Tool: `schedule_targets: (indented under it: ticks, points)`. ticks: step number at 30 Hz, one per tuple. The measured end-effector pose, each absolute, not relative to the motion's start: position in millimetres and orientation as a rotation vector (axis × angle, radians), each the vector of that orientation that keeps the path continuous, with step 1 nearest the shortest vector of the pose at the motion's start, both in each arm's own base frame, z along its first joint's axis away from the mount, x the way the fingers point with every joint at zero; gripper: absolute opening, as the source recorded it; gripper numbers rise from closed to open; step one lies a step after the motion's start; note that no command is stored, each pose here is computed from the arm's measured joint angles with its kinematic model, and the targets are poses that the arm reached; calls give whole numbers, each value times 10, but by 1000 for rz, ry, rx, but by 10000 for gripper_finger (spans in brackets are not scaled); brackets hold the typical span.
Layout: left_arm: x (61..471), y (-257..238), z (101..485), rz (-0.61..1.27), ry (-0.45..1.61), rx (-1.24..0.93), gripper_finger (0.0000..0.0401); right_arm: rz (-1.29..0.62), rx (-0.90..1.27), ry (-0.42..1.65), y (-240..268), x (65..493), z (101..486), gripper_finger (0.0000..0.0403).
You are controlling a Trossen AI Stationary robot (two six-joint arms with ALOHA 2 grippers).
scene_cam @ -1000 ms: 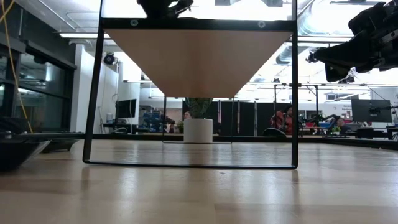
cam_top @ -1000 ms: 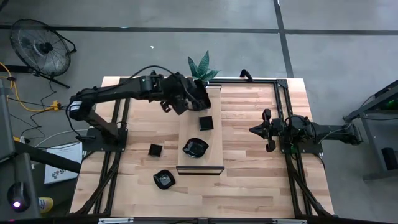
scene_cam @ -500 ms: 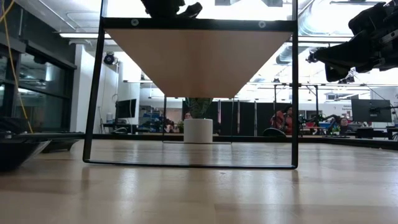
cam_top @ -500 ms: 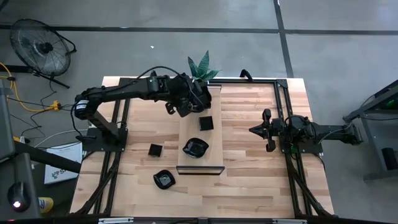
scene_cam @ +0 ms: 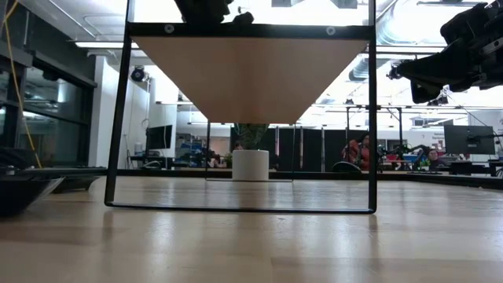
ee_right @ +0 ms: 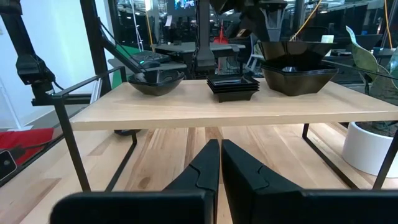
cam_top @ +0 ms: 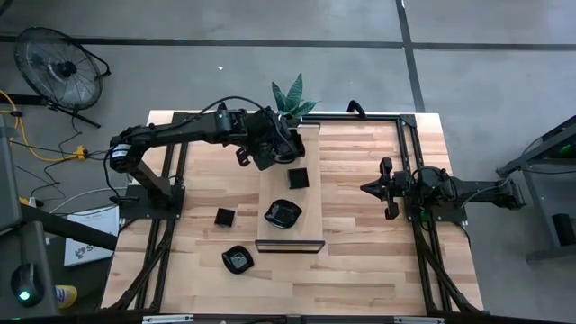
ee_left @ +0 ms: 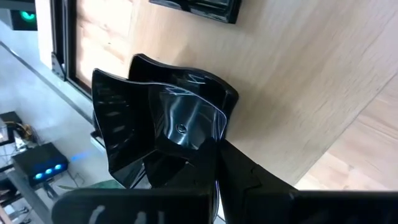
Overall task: Pick & Place Mini shaped plates
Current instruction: Stack the black distorted square plate on top of the black distorted square plate on the shelf
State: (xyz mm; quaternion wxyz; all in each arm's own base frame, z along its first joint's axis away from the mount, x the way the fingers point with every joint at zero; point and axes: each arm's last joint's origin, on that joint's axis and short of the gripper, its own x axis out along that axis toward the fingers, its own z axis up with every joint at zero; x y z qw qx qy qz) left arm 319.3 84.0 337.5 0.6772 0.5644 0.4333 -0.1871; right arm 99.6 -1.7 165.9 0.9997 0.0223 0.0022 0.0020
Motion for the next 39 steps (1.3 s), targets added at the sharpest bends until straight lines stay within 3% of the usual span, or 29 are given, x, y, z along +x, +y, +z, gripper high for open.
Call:
schedule_targets:
  ticks: [39]
  points:
    - [3300,857,3262,-461,962,1266,1,4,45,5,-17,996,1659,12]
